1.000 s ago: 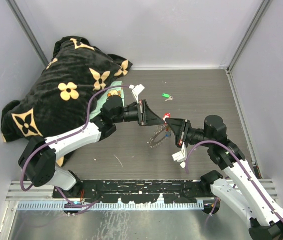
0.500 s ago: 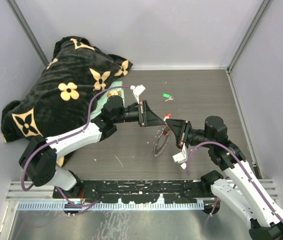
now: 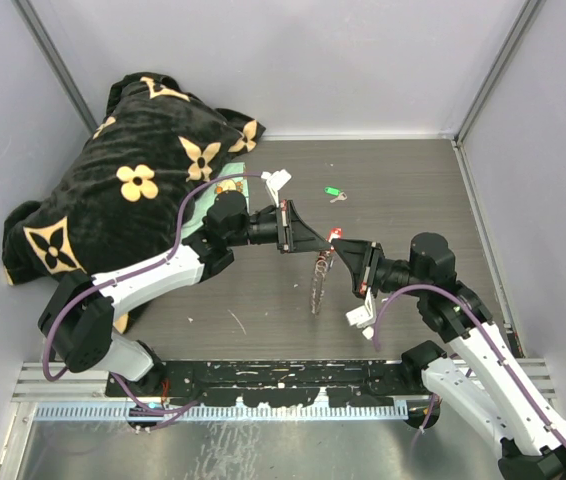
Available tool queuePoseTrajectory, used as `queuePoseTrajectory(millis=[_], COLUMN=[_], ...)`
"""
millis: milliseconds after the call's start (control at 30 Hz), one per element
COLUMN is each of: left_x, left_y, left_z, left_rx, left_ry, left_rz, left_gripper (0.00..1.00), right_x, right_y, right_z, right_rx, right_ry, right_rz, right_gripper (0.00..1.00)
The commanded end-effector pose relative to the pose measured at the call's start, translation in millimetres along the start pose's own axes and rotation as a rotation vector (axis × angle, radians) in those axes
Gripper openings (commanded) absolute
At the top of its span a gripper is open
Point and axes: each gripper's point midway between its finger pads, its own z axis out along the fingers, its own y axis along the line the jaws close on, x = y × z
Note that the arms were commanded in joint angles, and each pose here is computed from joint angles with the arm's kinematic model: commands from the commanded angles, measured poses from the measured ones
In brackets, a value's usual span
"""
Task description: Remove the keys from the keyring
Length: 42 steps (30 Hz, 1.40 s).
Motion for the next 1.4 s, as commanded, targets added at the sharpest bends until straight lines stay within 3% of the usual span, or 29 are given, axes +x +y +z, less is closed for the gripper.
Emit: queuePoseTrajectory(millis=[0,700,1100,1233,1367], left_x=[-15,-19,-22,-22,-21], left_y=[-27,-24,-20,-20,-18], left_z=[2,-5,-12,-14,-15], left_rx=[0.079,0.076,0.064,0.064,0.066], left_ry=[-0.044,-0.117,-0.147,-0.151,-0.154], left_rz=[0.107,0.148,0.178,0.2,0.238], left_gripper=[0.0,0.0,0.0,0.0,0.0], right_x=[-9,-13,-12,-5,16], right_y=[-46,-43,-27,-20,-13], right_z=[-7,-19,-30,-35,-44], right_rx=[0.079,0.082,0.026,0.004,-0.023], right_ry=[0.005,0.041,0.094,0.127,0.213], right_rz=[-0.533,-0.468,-0.357,-0.209,0.166], right_gripper=[0.06,0.42,0.47,0.48,0.51])
